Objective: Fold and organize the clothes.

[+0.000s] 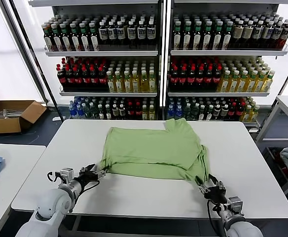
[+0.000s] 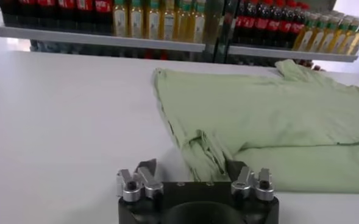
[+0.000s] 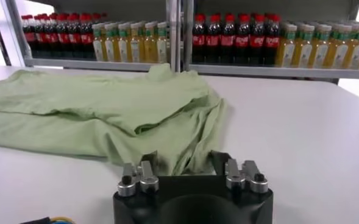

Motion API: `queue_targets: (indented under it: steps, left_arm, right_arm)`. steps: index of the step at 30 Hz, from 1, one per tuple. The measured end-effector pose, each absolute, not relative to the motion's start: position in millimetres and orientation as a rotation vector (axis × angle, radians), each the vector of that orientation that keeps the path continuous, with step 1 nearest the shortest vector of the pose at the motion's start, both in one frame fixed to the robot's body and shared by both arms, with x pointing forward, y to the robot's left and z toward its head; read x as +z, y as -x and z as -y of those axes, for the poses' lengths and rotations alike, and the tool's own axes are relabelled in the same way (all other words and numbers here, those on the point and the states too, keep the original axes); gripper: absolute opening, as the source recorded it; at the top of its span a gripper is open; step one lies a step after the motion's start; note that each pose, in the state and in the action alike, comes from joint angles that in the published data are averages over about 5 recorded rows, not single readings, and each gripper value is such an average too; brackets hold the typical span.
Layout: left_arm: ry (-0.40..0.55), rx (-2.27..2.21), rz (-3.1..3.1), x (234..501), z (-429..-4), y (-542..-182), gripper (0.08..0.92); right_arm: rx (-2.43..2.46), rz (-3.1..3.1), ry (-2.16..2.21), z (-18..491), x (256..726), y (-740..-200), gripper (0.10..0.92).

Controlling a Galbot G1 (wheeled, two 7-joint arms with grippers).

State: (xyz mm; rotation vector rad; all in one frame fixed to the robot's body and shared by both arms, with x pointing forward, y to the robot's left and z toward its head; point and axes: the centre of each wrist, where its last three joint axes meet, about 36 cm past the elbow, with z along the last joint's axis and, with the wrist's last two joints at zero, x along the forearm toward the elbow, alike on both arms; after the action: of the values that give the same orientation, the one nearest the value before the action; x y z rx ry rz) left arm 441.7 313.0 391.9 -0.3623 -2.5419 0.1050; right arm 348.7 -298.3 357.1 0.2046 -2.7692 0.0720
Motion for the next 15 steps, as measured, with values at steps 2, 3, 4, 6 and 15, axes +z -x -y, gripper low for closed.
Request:
queue_targets:
  steps: [2, 3, 4, 6, 15]
  left_arm:
    - [0.365, 0.105, 2.537, 390.5, -312.7, -440.6, 0.609]
    - [0.368, 0.106, 2.536, 390.0, -312.5, -440.0, 0.583]
    - [0.371, 0.106, 2.534, 389.5, -312.3, -439.5, 0.557]
    - [0.377, 0.106, 2.531, 388.8, -312.0, -438.6, 0.496]
    - [0.399, 0.110, 2.521, 389.1, -313.9, -434.1, 0.236]
  right_arm:
    - [0.074, 2.768, -0.204, 298.6, 356.9, -348.7, 0.360]
    - [0.075, 2.767, -0.204, 298.9, 356.8, -348.6, 0.334]
    - [0.077, 2.765, -0.205, 299.2, 356.6, -348.4, 0.308]
    - [0.080, 2.762, -0.206, 300.1, 356.2, -347.8, 0.248]
    - [0.101, 2.747, -0.226, 308.1, 359.1, -342.2, 0.123]
